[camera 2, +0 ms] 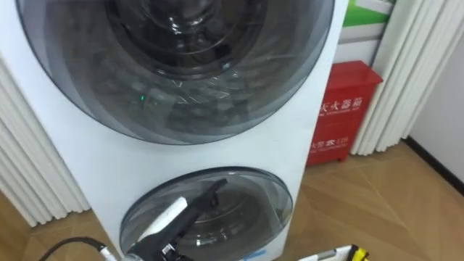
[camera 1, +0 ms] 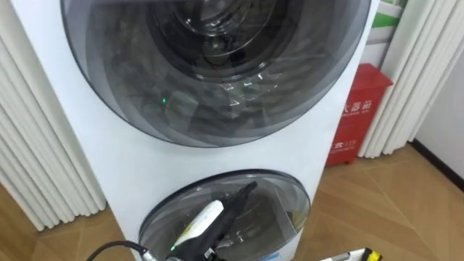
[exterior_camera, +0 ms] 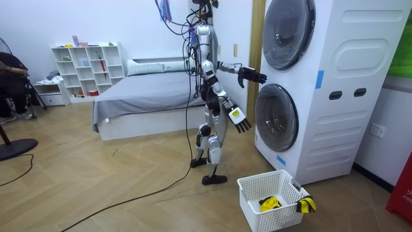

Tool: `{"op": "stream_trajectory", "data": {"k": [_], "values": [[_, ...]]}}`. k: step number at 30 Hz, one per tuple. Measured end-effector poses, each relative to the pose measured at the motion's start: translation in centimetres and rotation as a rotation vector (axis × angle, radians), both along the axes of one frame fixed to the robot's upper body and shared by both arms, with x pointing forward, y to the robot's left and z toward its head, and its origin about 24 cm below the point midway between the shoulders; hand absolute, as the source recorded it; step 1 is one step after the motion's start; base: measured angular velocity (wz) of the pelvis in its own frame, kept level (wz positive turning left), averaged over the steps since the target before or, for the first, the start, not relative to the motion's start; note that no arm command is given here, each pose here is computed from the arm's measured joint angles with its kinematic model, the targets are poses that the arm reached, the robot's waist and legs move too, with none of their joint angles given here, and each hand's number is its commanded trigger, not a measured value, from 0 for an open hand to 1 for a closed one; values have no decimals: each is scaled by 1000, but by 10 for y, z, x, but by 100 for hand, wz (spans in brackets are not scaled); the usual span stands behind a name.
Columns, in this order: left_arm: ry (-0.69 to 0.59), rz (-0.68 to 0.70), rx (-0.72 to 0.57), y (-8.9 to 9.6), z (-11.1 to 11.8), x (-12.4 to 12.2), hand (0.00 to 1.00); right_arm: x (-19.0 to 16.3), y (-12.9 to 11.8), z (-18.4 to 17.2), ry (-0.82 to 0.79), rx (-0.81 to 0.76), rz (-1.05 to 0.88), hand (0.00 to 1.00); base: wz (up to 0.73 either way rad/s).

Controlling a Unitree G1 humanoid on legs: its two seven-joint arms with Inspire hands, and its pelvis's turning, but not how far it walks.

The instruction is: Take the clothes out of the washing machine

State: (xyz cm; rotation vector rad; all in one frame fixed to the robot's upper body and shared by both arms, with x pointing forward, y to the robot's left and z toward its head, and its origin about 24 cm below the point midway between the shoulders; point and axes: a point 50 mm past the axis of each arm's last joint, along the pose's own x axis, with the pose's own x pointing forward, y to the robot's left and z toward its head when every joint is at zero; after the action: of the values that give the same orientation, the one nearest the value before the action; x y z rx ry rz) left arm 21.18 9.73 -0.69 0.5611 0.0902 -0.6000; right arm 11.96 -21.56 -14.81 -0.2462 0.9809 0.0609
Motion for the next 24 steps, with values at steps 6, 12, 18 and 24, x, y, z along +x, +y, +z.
{"op": "stream_trajectory", "data": {"k": [6, 12, 18, 24], "values": [[71, 44, 48, 9, -19, 6, 0, -5, 1, -2, 36, 3, 35, 0, -16], [330, 180, 171, 45, -81, -20, 0, -9, -2, -3, 55, -8, 31, 0, -15], [631, 480, 278, 103, -133, -89, 0, -21, -3, -7, 105, 15, -10, 0, 6], [808, 803, 418, 155, -149, -165, 0, -31, -1, -9, 131, 31, -20, 0, 24]]}}
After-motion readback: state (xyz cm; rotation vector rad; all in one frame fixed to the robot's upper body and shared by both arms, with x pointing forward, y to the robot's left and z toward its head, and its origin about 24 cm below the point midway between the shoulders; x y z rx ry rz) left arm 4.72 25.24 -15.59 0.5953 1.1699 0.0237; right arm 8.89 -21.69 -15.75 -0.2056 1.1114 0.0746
